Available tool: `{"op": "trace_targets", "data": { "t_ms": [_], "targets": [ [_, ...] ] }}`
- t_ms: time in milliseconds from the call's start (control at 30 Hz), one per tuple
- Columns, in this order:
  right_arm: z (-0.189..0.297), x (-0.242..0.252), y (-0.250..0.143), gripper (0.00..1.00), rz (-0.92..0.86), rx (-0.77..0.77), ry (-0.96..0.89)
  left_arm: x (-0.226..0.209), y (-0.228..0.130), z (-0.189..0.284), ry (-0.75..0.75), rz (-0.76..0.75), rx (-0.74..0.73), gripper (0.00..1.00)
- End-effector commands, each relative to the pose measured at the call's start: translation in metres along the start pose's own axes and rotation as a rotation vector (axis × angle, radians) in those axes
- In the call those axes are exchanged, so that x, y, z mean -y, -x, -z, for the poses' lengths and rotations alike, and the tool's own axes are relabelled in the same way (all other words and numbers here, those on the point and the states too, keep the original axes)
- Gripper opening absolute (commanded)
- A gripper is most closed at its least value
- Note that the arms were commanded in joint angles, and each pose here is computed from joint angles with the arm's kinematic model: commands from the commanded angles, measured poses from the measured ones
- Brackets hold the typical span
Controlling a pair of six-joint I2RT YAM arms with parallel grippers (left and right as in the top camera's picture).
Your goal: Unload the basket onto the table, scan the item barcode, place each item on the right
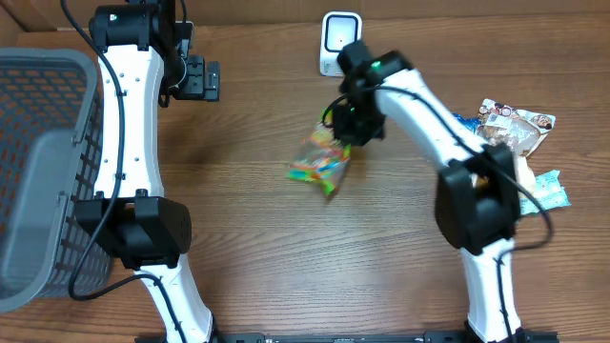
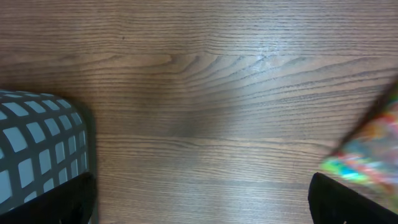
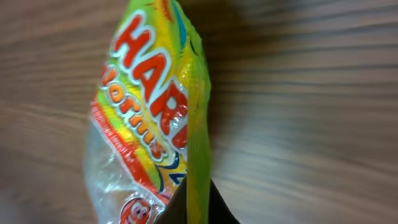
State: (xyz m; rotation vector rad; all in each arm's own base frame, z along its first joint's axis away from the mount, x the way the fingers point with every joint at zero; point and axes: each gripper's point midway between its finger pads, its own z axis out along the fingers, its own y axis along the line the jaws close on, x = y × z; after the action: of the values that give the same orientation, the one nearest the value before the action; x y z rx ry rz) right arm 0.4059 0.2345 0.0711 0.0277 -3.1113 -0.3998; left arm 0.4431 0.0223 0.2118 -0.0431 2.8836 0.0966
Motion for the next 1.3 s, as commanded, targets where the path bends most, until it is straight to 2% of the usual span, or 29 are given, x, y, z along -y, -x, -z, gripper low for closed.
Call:
{"op": "trace_targets", "data": {
  "t_ms": [0,133,300,467,567,600,633,667,700,733,767,800,1033,1167,1267],
  "targets": [
    [0.106,0.026,0.019,0.04,-0.032,0.33,-0.251,0.005,0.002,-0.001,-0.007,-0.027,0.001,1.0],
    [0.138,0.056,0.003,0.04,-0.089,0.405,-0.488,0.005,0.002,-0.001,-0.007,-0.027,0.001,1.0],
    [0.125,0.062,-0.014,0.04,-0.062,0.361,-0.643,0.005,0.002,-0.001,-0.007,-0.027,0.001,1.0],
    [0.063,0.046,-0.023,0.04,0.029,0.254,-0.695,0.005,0.002,-0.001,-0.007,-0.027,0.001,1.0],
    [0.014,0.014,-0.032,0.04,0.079,0.18,-0.599,0.005,0.002,-0.001,-0.007,-0.027,0.001,1.0],
    [-0.019,-0.019,-0.045,0.04,0.162,0.11,-0.482,0.005,0.002,-0.001,-0.007,-0.027,0.001,1.0],
    [-0.03,-0.037,-0.052,0.07,0.21,0.083,-0.422,0.005,0.002,-0.001,-0.007,-0.027,0.001,1.0],
    [-0.037,-0.049,-0.058,0.17,0.247,0.069,-0.384,0.005,0.002,-0.001,-0.007,-0.027,0.001,1.0],
    [-0.044,-0.073,-0.066,0.36,0.319,0.073,-0.332,0.005,0.002,-0.001,-0.007,-0.027,0.001,1.0],
    [-0.042,-0.084,-0.069,0.49,0.344,0.088,-0.317,0.005,0.002,-0.001,-0.007,-0.027,0.001,1.0],
    [-0.04,-0.091,-0.07,0.59,0.354,0.097,-0.308,0.005,0.002,-0.001,-0.007,-0.027,0.001,1.0],
    [-0.037,-0.097,-0.071,0.64,0.361,0.101,-0.293,0.005,0.002,-0.001,-0.007,-0.027,0.001,1.0],
    [0.011,-0.105,-0.051,0.67,0.308,0.115,-0.199,0.005,0.002,-0.001,-0.007,-0.027,0.001,1.0],
    [0.051,-0.074,-0.028,0.68,0.21,0.116,-0.191,0.005,0.002,-0.001,-0.007,-0.027,0.001,1.0],
    [0.067,-0.039,-0.022,0.7,0.114,0.059,-0.184,0.005,0.002,-0.001,-0.007,-0.027,0.001,1.0]
  ]
}}
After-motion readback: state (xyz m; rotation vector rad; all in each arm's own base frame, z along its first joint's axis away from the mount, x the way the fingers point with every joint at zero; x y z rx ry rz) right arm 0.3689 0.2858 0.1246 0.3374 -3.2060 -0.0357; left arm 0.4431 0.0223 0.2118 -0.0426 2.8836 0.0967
